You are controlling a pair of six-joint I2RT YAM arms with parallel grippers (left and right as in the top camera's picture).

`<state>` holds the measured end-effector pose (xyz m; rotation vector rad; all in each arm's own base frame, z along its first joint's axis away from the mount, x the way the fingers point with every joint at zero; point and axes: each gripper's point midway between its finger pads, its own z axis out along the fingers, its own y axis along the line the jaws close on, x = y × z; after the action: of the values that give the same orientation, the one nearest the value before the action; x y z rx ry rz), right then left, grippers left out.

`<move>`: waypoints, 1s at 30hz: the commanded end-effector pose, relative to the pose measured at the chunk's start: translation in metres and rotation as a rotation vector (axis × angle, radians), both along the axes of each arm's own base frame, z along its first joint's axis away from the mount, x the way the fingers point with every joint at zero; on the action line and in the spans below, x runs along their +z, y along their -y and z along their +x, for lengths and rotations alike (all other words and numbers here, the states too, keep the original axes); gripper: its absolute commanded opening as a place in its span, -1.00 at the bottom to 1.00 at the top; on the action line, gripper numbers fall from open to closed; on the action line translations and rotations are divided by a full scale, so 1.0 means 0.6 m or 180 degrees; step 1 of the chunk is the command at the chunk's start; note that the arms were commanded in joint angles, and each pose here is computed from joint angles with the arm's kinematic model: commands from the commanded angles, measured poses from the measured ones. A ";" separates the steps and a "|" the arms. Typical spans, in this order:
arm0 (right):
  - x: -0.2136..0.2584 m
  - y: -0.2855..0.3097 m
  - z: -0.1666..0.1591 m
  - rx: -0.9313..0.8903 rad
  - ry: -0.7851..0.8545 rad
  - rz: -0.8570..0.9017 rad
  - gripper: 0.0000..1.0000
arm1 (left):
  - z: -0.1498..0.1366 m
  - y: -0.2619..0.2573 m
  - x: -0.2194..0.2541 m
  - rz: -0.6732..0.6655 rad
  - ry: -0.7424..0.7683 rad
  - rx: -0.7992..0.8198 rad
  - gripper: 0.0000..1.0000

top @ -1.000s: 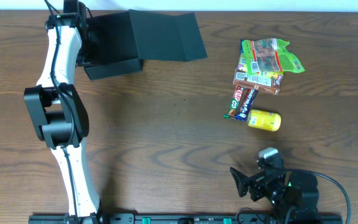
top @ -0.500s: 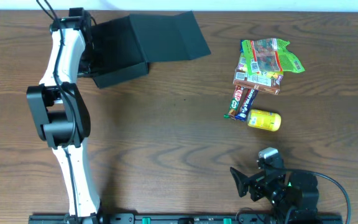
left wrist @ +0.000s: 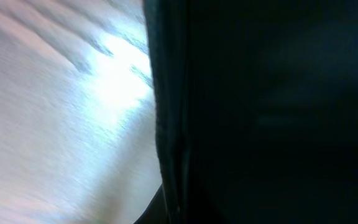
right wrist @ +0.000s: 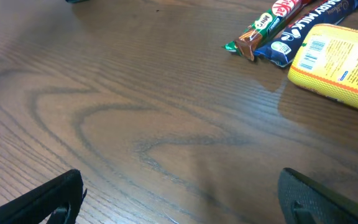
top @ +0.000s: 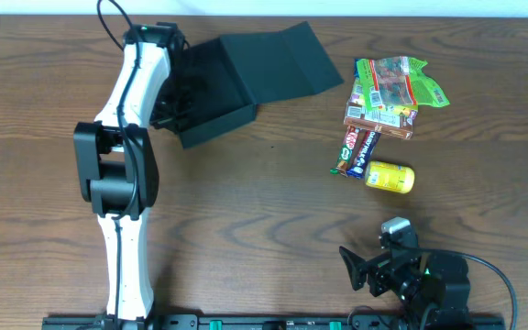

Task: Pack container
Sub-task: 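Grip the box wall with the left gripper and drag it rightward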

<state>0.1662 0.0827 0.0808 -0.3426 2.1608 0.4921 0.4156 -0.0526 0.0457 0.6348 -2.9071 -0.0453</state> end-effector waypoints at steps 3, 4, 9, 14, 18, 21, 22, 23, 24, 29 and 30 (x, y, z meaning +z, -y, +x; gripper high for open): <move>-0.003 -0.003 -0.002 0.0017 -0.0025 0.0028 0.99 | -0.019 0.037 0.005 0.0026 -0.0124 0.0749 -0.88; -0.003 -0.003 -0.002 0.0017 -0.0025 0.0028 0.98 | -0.020 0.043 0.005 0.0041 -0.0133 0.0874 -0.88; -0.003 -0.003 -0.002 0.0017 -0.0025 0.0028 0.98 | -0.017 0.087 0.003 0.0006 -0.0083 0.1143 -0.88; -0.003 -0.003 -0.002 0.0017 -0.0025 0.0028 0.99 | -0.025 0.140 0.002 0.0078 -0.0055 0.1518 -0.88; -0.003 -0.003 -0.002 0.0017 -0.0023 0.0028 0.99 | -0.039 0.179 0.003 0.0126 -0.0087 0.1829 -0.88; -0.003 -0.003 -0.002 0.0017 -0.0025 0.0028 0.98 | -0.051 0.208 0.004 0.0101 -0.0159 0.2020 -0.88; -0.003 -0.003 -0.002 0.0017 -0.0025 0.0028 0.99 | -0.054 0.217 0.005 0.0076 -0.0196 0.2077 -0.88; -0.003 -0.003 -0.002 0.0017 -0.0025 0.0028 0.98 | -0.059 0.228 0.006 0.0032 -0.0250 0.2139 -0.88; -0.003 -0.003 -0.002 0.0017 -0.0025 0.0028 0.99 | -0.063 0.236 0.007 0.0006 -0.0292 0.2192 -0.88; -0.003 -0.003 -0.002 0.0017 -0.0025 0.0028 0.99 | -0.076 0.267 0.013 -0.0117 -0.0507 0.2493 -0.88; -0.003 -0.003 -0.002 0.0017 -0.0025 0.0028 0.99 | -0.077 0.271 0.014 -0.0143 -0.0540 0.2516 -0.88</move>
<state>0.1661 0.0827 0.0808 -0.3425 2.1612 0.4921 0.3678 -0.2082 0.0486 1.4595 -2.4435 0.0196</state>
